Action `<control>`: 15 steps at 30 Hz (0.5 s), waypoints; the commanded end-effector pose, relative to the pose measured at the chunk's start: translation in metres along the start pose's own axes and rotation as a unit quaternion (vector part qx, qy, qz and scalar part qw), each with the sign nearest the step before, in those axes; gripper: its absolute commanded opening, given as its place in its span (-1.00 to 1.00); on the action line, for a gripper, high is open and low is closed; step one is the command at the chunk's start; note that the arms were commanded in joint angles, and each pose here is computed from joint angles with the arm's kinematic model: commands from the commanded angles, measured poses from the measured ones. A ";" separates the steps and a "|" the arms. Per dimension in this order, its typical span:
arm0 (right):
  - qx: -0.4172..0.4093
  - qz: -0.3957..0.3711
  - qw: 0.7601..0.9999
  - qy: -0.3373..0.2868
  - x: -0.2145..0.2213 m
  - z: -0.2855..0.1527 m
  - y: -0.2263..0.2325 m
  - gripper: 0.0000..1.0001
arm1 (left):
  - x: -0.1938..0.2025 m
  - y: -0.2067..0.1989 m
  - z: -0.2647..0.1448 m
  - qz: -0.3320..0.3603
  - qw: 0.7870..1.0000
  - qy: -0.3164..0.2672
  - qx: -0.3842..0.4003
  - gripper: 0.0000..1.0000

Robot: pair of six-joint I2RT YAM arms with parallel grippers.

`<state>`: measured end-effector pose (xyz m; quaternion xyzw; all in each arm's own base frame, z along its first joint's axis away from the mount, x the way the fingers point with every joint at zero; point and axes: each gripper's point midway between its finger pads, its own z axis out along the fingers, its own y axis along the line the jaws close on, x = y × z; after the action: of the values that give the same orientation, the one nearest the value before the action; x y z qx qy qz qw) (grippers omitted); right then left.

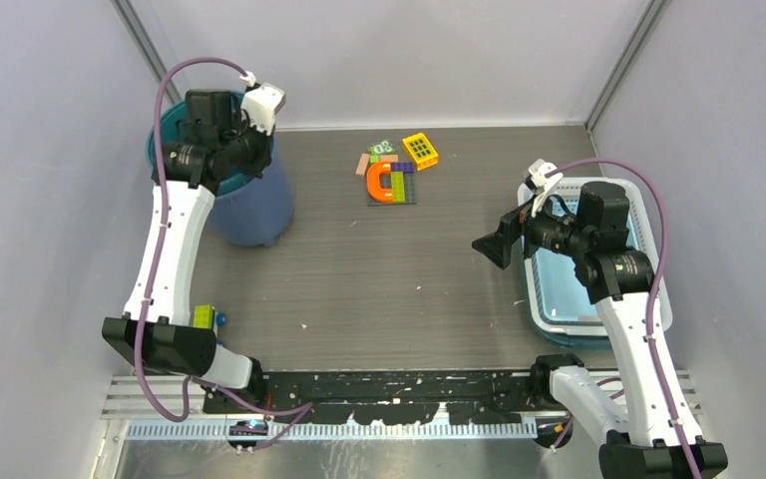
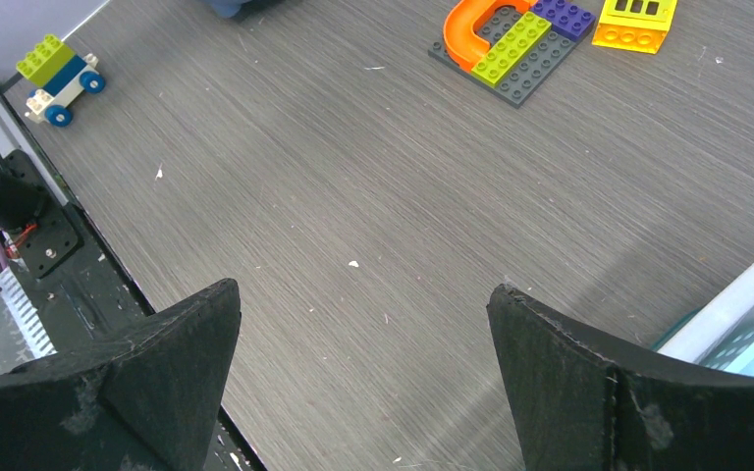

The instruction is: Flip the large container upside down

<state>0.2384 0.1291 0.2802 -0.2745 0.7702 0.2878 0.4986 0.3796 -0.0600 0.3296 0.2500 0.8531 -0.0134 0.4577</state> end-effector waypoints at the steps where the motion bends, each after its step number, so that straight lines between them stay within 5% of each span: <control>1: -0.003 -0.014 1.000 -0.022 -0.011 -0.001 0.001 1.00 | -0.079 0.023 -0.057 0.066 0.985 -0.145 -0.069 -0.99; 15: -0.004 -0.012 1.000 -0.022 -0.011 -0.002 0.002 0.99 | -0.083 -0.001 -0.068 0.129 0.977 -0.160 -0.047 -0.99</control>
<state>0.2384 0.1291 0.2801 -0.2742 0.7703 0.2880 0.4985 0.3741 -0.0793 0.3396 0.2978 0.8327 -0.0022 0.4668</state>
